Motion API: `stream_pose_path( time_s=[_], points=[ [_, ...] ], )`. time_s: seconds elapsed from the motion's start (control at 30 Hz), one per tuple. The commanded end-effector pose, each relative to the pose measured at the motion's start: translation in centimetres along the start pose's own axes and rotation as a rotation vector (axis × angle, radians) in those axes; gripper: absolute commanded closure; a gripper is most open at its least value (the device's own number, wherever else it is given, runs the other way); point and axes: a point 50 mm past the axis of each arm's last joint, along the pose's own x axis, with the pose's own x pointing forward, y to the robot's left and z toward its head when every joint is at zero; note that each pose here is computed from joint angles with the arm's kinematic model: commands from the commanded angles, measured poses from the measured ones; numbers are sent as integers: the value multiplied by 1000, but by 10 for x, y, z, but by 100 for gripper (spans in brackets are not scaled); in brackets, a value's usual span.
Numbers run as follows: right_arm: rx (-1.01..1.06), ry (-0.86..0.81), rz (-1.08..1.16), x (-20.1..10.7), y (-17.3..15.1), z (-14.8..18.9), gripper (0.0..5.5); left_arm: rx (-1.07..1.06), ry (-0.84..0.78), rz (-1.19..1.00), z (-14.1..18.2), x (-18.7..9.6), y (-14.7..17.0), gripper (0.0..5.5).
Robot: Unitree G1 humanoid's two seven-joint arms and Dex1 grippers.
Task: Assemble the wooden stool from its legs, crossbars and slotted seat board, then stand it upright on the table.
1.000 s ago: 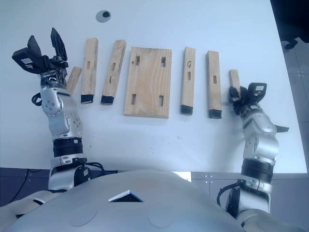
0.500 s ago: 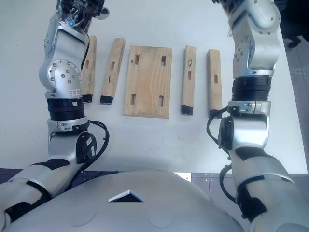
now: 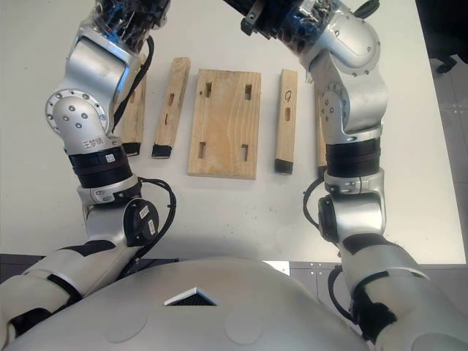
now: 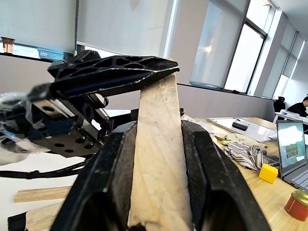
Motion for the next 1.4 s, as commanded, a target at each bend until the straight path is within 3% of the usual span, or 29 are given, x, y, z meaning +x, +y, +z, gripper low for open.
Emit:
stream_pose_path(
  time_s=[0.03,0.4,0.67,0.73,0.9,1.07,1.17,1.4],
  points=[
    [26,-17,21,3,7,0,421,-10,14,14,-1,-1,-3,337],
    [15,5,-6,3,7,-5,421,-17,3,40,1,-3,-2,493],
    [74,36,-35,-6,10,-19,421,45,20,71,-1,-6,5,498],
    [58,90,-28,-10,12,-31,364,125,-9,122,1,-8,13,512],
    [66,195,-108,-30,7,-52,262,413,-102,425,23,-69,63,513],
    [71,268,-236,-55,2,-68,254,707,-141,616,41,-127,86,513],
    [72,279,-257,-57,1,-71,254,770,-121,680,39,-143,100,513],
    [61,274,-268,-56,-2,-71,254,781,-91,722,27,-154,120,513]
  ],
)
